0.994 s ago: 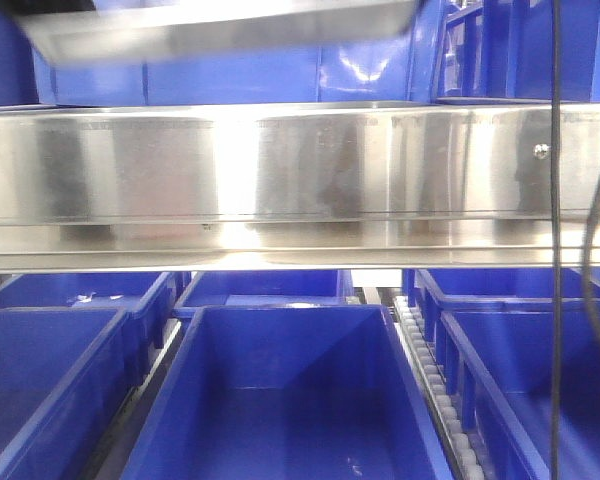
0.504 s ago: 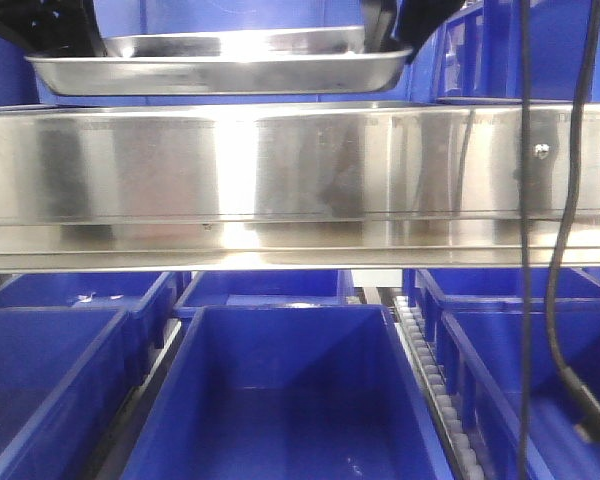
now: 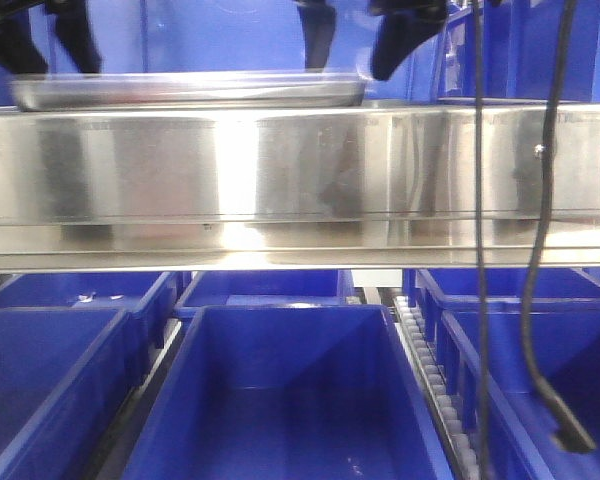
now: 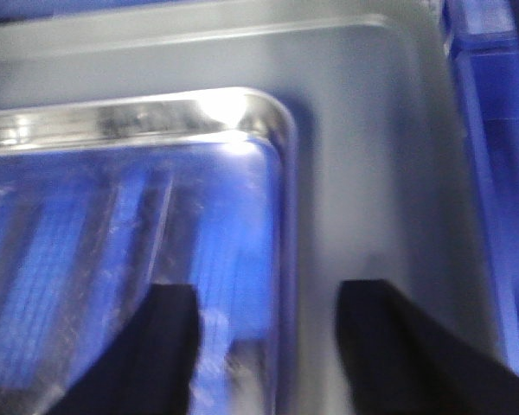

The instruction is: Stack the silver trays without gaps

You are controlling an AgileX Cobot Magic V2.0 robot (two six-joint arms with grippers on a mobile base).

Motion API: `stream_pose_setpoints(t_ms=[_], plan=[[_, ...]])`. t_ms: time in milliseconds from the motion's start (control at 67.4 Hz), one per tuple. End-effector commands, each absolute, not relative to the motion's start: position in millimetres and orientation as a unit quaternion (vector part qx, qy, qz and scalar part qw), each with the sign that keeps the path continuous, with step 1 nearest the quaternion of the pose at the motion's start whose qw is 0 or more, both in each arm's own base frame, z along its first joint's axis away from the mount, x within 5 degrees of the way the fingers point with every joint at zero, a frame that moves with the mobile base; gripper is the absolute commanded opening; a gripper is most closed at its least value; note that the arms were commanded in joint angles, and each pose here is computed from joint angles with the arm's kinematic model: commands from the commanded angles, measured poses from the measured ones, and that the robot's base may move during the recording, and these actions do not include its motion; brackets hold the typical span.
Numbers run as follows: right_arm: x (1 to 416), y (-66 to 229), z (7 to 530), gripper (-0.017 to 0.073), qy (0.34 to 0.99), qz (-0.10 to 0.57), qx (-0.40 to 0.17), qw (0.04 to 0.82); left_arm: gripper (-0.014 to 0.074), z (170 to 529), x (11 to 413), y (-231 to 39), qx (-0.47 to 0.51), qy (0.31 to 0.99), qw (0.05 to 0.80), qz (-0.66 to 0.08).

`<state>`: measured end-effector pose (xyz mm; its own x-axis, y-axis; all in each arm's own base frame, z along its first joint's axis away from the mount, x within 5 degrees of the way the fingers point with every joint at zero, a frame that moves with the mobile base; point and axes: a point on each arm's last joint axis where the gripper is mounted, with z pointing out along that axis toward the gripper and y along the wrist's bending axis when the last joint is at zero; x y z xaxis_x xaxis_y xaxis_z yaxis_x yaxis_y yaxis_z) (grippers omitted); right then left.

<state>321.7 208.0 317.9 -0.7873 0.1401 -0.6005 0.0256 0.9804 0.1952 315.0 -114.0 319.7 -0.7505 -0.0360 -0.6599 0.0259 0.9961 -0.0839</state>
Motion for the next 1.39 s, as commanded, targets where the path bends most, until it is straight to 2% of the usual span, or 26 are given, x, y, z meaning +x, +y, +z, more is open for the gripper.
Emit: stream_pose_setpoints(t_ms=[0,119,371,475,549,578,652,741,890,979,1142,1320,1379], plan=[[325,200,323,0.0304,0.940,0.079,0.049,0.328,0.0351,322,315,-114,-0.008,0.933,0.357,-0.049],[326,194,321,0.0312,0.944,0.066,0.058,0.319,0.0383,323,316,-110,-0.009,0.932,0.359,-0.044],[325,193,324,0.0307,0.943,0.067,0.052,0.322,0.0358,324,318,-107,-0.015,0.932,0.361,-0.042],[321,190,335,0.0242,0.939,0.073,0.045,0.334,0.0207,335,317,-107,-0.021,0.928,0.369,-0.050],[316,189,346,0.0138,0.934,0.081,0.036,0.345,0.0046,347,314,-106,-0.023,0.921,0.384,-0.058],[312,187,354,0.0060,0.930,0.089,0.033,0.356,-0.0035,353,314,-106,-0.021,0.915,0.398,-0.062],[310,187,362,-0.0023,0.922,0.103,0.031,0.372,0.0000,358,316,-106,-0.012,0.904,0.423,-0.062],[311,186,366,-0.0013,0.917,0.112,0.031,0.383,0.0015,362,318,-107,-0.008,0.897,0.437,-0.070],[303,181,379,-0.0013,0.910,0.124,0.033,0.395,0.0013,374,306,-104,-0.016,0.904,0.421,-0.075],[293,177,393,-0.0013,0.902,0.135,0.031,0.410,-0.0009,388,293,-100,-0.022,0.895,0.436,-0.089],[270,177,410,-0.0013,0.878,0.156,-0.029,0.451,-0.0013,406,259,-93,-0.011,0.858,0.497,-0.130],[229,183,407,-0.0013,0.822,0.236,-0.098,0.509,-0.0013,387,210,-91,0.026,0.812,0.552,-0.188],[214,182,402,-0.0013,0.805,0.243,-0.129,0.525,-0.0013,378,194,-91,0.040,0.790,0.574,-0.212]])
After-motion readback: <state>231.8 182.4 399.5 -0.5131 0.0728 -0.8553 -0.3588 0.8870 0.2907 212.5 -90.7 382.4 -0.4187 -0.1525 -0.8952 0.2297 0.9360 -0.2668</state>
